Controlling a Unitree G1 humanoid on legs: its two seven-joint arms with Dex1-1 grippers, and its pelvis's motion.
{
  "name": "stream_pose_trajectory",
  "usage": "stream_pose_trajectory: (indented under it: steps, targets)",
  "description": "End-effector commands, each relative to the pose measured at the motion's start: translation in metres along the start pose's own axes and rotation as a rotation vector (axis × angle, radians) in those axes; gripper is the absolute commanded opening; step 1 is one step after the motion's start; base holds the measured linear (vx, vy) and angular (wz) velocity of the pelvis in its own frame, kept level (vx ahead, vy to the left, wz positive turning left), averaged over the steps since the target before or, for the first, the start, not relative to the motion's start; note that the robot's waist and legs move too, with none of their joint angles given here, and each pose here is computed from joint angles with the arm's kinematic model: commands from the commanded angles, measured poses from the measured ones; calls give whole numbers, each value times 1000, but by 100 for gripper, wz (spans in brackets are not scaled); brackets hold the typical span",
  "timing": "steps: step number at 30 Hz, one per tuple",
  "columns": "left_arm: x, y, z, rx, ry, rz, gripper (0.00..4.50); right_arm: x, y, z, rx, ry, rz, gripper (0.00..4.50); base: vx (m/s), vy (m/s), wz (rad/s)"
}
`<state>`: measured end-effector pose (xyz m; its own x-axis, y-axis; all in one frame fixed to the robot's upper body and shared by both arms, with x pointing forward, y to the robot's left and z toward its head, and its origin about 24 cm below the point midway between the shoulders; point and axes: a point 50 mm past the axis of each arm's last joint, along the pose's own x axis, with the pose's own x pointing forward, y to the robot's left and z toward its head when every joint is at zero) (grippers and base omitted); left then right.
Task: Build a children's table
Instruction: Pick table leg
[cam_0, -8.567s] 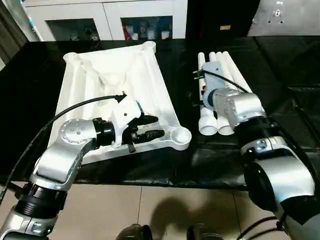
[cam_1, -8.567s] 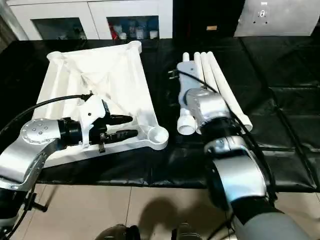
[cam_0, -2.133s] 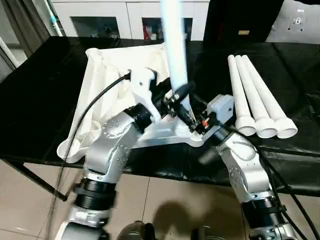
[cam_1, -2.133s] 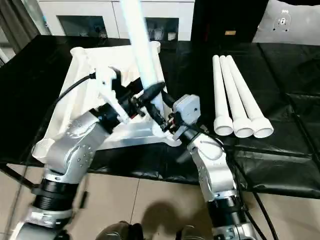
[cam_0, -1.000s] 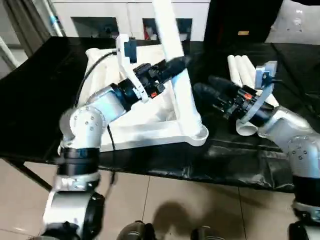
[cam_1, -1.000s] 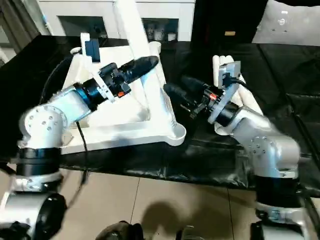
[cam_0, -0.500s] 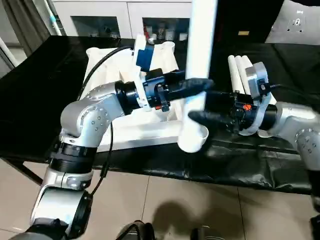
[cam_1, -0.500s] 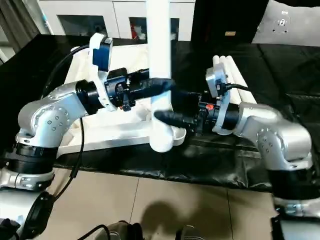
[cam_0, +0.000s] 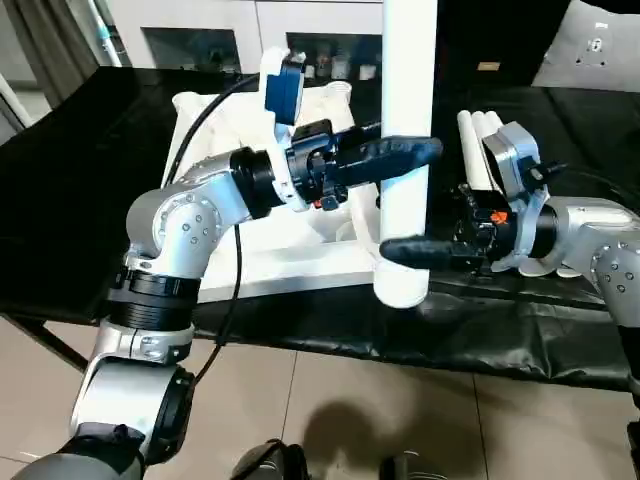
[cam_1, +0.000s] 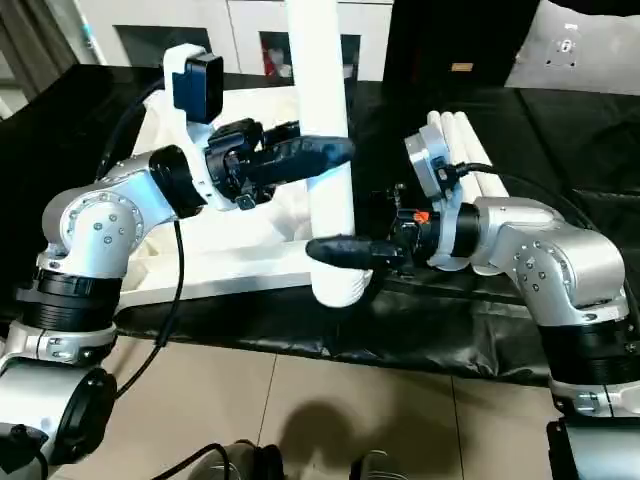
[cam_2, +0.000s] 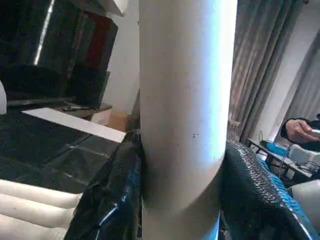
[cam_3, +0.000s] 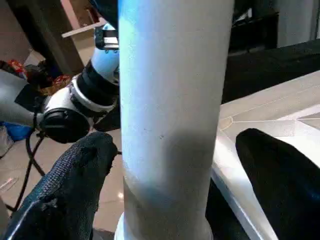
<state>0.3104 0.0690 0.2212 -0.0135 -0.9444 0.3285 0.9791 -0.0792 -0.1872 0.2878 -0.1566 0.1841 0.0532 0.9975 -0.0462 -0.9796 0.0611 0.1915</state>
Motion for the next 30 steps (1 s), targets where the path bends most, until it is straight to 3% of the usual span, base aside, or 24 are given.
stream_pose_trajectory:
  steps: [1, 5, 6, 19, 22, 23, 30]
  targets:
    - [4, -2, 6, 24, 11, -23, 187, 3, 1, 4, -20, 22, 24, 415, 0, 0, 0]
    - [4, -1, 6, 23, 10, -25, 187, 5, 1, 3, -23, 29, 33, 403, 0, 0, 0]
    - [5, -2, 6, 23, 12, -28, 187, 6, 1, 3, -24, 32, 36, 378, 0, 0, 0]
    - [10, -3, 1, 38, 41, -46, 187, 10, 2, -2, -3, 35, 56, 262, 0, 0, 0]
    - [11, -4, 1, 40, 42, -50, 187, 11, 1, -3, 1, 36, 57, 253, 0, 0, 0]
    - [11, -4, 1, 41, 42, -51, 187, 11, 1, -4, 1, 36, 56, 227, 0, 0, 0]
    - [12, -3, -1, 63, 71, -50, 187, 13, 1, -7, 9, 52, 63, 193, 0, 0, 0]
